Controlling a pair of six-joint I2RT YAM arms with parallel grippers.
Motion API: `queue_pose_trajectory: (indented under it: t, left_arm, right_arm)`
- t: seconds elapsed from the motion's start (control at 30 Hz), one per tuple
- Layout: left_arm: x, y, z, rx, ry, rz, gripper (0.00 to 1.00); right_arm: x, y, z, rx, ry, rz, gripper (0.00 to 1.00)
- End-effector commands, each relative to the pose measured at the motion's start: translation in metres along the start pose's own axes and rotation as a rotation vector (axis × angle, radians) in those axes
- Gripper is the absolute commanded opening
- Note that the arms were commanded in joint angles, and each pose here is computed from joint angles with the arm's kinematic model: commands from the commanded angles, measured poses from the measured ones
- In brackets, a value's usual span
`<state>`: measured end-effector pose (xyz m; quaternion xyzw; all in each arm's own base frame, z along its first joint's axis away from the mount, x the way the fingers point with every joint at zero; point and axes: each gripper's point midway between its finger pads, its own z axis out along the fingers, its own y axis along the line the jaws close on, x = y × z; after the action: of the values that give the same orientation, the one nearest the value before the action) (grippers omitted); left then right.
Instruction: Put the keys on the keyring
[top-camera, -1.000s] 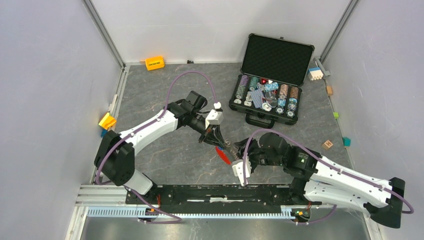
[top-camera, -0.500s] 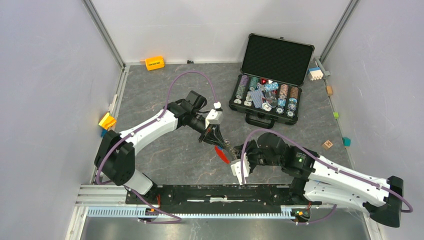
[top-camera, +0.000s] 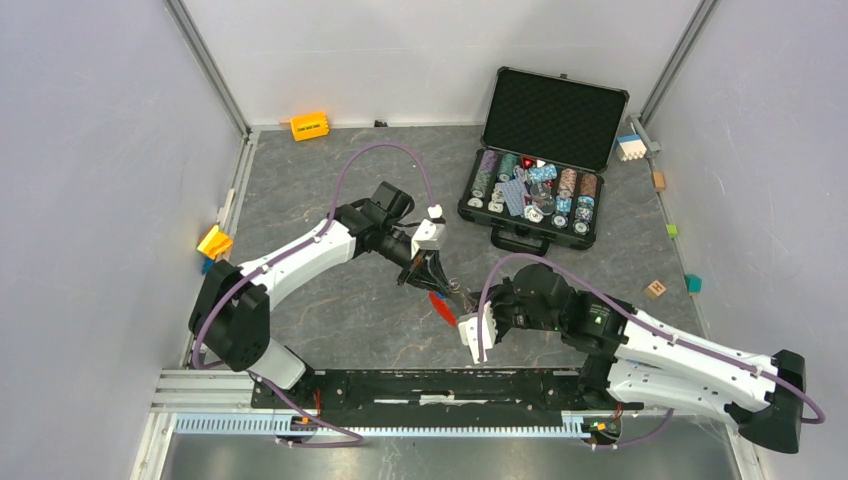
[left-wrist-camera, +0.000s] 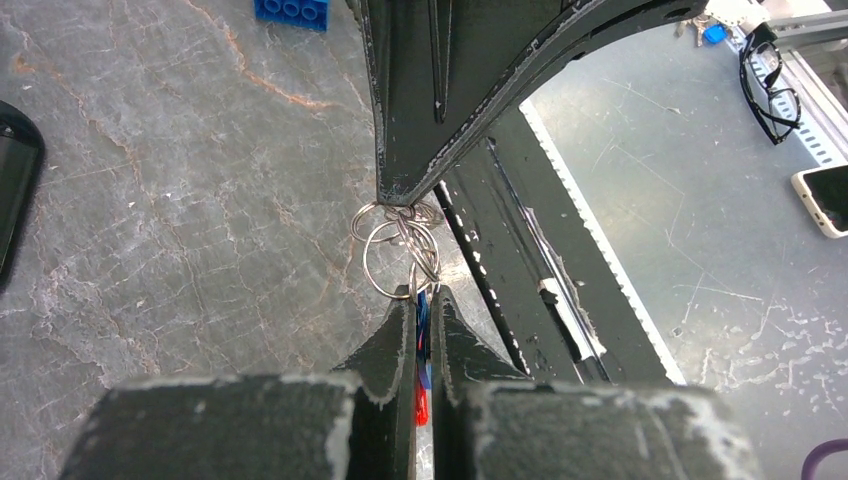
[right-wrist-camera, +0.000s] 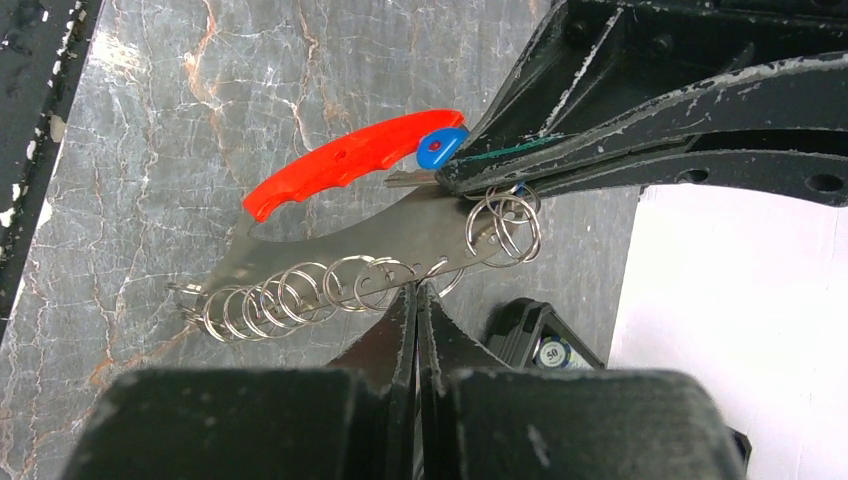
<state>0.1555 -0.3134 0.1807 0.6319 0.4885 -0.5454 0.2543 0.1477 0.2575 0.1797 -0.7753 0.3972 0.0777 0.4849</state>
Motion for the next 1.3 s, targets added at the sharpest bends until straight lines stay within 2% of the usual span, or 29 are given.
queue_pose_trajectory:
  t: [0.0,0.47,0.87,1.27]
  left_arm:
    - [-0.006,-0.002,0.002,0.016,-0.021,0.078,0.02]
    - [-0.006,-0.002,0.002,0.025,-0.028,0.1,0.02]
    - [-0.009,-0.004,0.004,0.047,-0.051,0.087,0.02]
    - [-0.007,-0.005,0.005,0.056,-0.054,0.075,0.02]
  right_arm:
    - [-0.01,-0.027,-0.005,0.093,-0.012,-0.001,0.0]
    - [0.007,-0.027,-0.01,0.142,0.056,-0.013,0.0]
    - [0.01,-0.02,-0.005,0.142,0.045,-0.024,0.01]
    - [0.006,-0.034,-0.012,0.211,0.036,-0.024,0.06]
